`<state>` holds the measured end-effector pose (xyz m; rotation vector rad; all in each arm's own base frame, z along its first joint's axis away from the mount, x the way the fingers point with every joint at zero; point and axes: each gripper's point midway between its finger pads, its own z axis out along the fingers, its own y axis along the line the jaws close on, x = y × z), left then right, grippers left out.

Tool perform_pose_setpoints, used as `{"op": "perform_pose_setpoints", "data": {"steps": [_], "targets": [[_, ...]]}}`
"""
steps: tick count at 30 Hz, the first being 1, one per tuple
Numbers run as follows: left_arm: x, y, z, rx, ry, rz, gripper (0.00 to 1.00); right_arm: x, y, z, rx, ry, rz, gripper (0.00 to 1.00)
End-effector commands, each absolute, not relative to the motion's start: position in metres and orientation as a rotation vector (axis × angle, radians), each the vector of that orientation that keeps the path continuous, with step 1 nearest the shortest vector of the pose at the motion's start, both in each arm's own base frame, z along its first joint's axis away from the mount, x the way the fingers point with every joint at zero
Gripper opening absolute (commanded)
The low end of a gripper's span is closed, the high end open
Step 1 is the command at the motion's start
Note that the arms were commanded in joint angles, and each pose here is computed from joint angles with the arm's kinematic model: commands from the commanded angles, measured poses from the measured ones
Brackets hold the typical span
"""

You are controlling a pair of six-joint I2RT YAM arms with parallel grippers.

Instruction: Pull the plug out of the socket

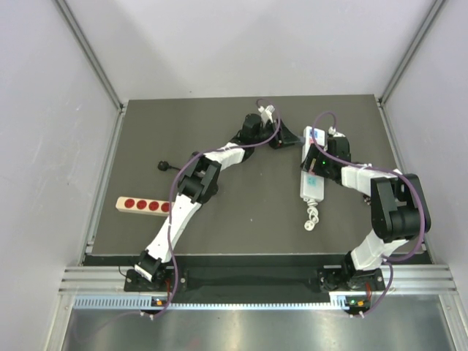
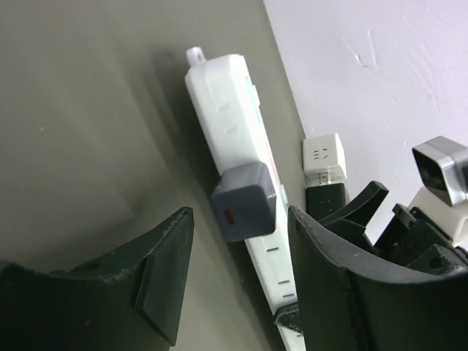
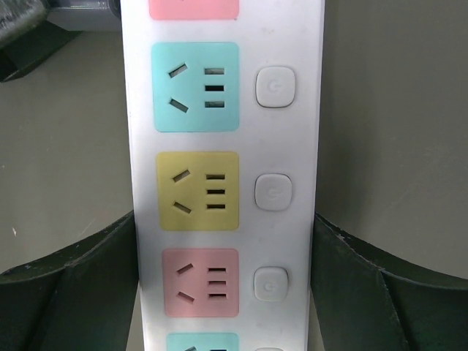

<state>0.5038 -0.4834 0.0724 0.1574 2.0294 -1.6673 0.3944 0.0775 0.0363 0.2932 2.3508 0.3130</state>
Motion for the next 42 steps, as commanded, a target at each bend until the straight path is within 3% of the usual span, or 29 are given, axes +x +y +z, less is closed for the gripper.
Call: {"op": "perform_pose_setpoints", "data": {"steps": [1,7,19,26,31,42], "targets": [[0.508,-0.493,0.089,0.177,1.957,-1.694,0.59,0.41,0.084,0.046,0.272,2.305,0.351,0.0],[0.507,-0.497,0.092,0.179,1.938,-1.705,0.6,0.411,0.084,0.045,0.272,2.309,0.352,0.0],[0.504,-0.503,0.104,0.217,1.885,-1.74,0.52,0.412,0.087,0.043,0.264,2.323,0.346,0.0],[0.506,-0.503,0.105,0.217,1.876,-1.725,0.29,0.412,0.085,0.04,0.277,2.336,0.315,0.0],[0.507,-0.501,0.11,0.256,1.873,-1.689,0.0,0.412,0.082,0.039,0.297,2.338,0.256,0.0],[0.504,-0.496,0.115,0.269,1.835,-1.671,0.0,0.411,0.062,0.034,0.451,2.341,0.12,0.0]]}}
